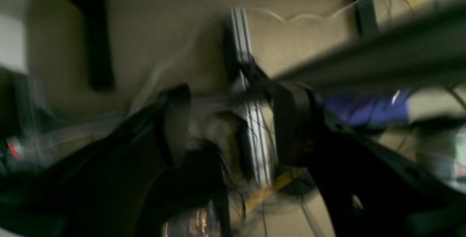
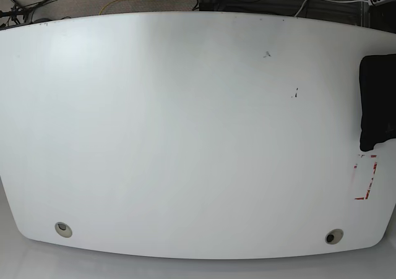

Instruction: Fold the T-shirt properly

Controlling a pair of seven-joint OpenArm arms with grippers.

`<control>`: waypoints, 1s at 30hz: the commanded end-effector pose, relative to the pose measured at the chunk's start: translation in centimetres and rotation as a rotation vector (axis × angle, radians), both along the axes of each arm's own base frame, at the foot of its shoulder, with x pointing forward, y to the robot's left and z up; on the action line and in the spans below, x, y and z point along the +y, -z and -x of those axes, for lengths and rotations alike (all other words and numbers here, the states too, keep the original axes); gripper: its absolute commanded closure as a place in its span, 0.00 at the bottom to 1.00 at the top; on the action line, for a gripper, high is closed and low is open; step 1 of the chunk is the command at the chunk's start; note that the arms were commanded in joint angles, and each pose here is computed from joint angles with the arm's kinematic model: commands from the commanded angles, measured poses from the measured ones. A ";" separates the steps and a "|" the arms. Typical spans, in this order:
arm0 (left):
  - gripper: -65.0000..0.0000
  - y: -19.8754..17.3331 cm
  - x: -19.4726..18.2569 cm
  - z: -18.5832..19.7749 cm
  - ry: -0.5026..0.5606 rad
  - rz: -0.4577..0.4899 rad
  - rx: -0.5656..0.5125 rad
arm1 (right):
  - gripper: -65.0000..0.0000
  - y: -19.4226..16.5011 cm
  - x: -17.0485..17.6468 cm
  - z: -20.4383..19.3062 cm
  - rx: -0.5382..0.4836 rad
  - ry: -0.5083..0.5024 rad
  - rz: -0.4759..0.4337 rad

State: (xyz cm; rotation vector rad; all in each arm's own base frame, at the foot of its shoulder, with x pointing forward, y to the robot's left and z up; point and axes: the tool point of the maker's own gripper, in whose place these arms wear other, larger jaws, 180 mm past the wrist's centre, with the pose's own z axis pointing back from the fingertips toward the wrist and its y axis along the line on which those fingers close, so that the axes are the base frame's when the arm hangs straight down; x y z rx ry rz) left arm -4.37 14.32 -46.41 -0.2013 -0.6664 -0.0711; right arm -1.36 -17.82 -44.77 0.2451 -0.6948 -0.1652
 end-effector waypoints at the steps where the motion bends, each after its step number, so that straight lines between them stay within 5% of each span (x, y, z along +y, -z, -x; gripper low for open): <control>1: 0.50 1.9 0.6 1.7 -0.009 0.014 0.059 | 0.87 1.2 0.0 1.9 0.040 0.024 -0.021; 11: 0.56 10.1 3.1 4.5 -0.062 -0.006 0.264 | 0.87 9.2 2.4 5.2 0.246 -0.049 -0.041; 17: 0.56 13.6 3.9 3.8 -0.101 -0.016 0.350 | 0.87 12.5 3.0 4.8 0.309 -0.018 -0.078; 30: 0.56 18.5 4.7 -0.9 -0.201 -0.029 0.507 | 0.87 18.3 2.3 1.8 0.443 -0.079 0.014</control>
